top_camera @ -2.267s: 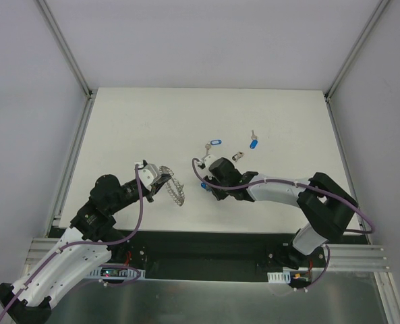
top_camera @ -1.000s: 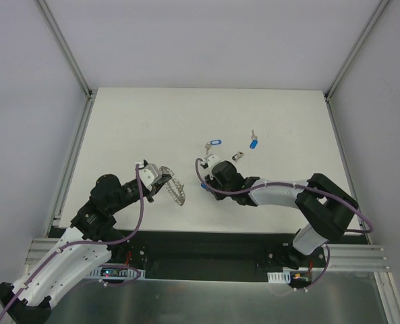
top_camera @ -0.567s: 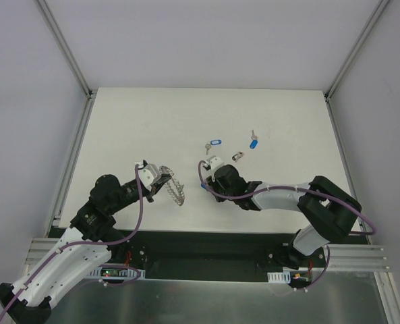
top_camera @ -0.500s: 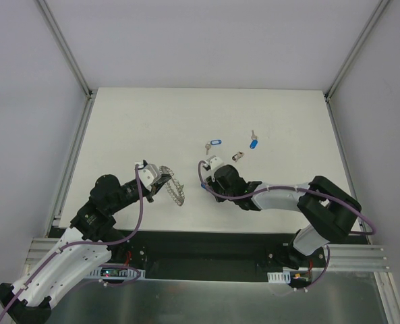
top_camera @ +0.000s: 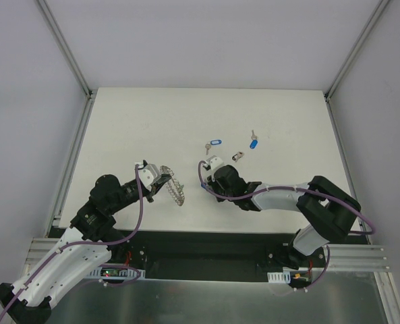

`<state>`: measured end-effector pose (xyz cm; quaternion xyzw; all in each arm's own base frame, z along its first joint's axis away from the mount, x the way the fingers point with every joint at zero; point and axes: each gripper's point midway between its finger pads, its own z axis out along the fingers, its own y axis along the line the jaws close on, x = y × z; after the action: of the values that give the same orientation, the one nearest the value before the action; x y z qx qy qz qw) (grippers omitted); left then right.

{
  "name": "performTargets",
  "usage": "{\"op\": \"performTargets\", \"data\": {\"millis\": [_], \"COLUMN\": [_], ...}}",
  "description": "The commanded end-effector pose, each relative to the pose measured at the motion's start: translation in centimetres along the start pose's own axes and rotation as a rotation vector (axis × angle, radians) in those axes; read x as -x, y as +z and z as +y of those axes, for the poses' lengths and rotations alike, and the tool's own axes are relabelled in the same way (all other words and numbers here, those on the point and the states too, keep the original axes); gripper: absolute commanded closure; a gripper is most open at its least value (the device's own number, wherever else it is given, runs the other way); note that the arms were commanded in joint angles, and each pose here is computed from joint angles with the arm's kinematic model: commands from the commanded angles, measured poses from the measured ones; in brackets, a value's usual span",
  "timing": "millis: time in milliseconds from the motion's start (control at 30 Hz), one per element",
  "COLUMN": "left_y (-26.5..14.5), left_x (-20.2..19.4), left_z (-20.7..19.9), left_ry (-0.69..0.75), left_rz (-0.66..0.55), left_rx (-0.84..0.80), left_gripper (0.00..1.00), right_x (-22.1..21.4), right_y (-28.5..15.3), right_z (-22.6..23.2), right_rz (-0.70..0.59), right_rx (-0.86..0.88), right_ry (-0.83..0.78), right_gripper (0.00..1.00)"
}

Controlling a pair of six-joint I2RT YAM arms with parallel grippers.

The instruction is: Put the keys on the keyring

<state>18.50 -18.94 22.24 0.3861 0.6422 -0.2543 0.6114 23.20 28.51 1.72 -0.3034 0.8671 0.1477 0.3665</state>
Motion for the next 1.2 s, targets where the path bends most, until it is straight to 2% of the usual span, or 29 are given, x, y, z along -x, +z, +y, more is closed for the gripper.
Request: {"op": "performTargets", "data": {"millis": [0,200,267,433,667,767,800,867,900,967,1000,1167], "left_y": [0.0,-0.1,-0.1,-0.1,-0.1,-0.1,-0.1,-0.3,-0.3,-0.5,-0.5,-0.8], "left_x": [2.1,2.1,2.1,2.1,2.3,2.3,2.3,2.6,2.7,2.9,3.0,3.4], "left_z": [0.3,0.3,0.3,0.2,0.1,0.1,0.0,0.0,-0.1,-0.1,-0.1,-0.2], "left_ry": [0.010,0.010,0.010,0.010,0.013,0.012,0.013,0.013,0.012,0.015,0.014,0.017], "left_rz": [-0.066,-0.068,-0.068,-0.069,-0.074,-0.076,-0.076,-0.087,-0.088,-0.100,-0.101,-0.116], "left_rx": [0.006,0.005,0.005,-0.001,-0.005,-0.006,-0.007,-0.010,-0.012,-0.010,-0.009,-0.011], "left_gripper": [1.00,1.00,1.00,1.00,1.00,1.00,1.00,1.00,1.00,1.00,1.00,1.00], "right_x": [-2.4,-2.3,-2.2,-2.0,-1.5,-1.0,-2.3,-1.1,-2.7,-2.1,-3.1,-2.0], "right_y": [0.3,0.5,0.4,-0.1,-1.2,-2.7,-3.8,-5.5,-7.0,-9.1,-10.6,-12.8], "right_z": [0.2,0.4,0.4,0.3,0.4,0.3,-0.6,-1.0,-2.1,-2.8,-3.7,-3.1], "right_rz": [0.066,0.065,0.061,0.053,0.076,0.132,0.208,0.225,0.315,0.343,0.406,0.436], "right_rx": [0.009,0.019,0.021,0.019,0.031,0.022,-0.017,-0.035,-0.080,-0.107,-0.134,-0.081], "right_ry": [-0.011,-0.017,-0.016,-0.018,-0.061,-0.104,-0.122,-0.141,-0.162,-0.177,-0.194,-0.228], "right_gripper": [0.84,0.85,0.92,0.99,0.99,0.99,0.99,0.99,0.99,0.99,0.99,0.99]}}
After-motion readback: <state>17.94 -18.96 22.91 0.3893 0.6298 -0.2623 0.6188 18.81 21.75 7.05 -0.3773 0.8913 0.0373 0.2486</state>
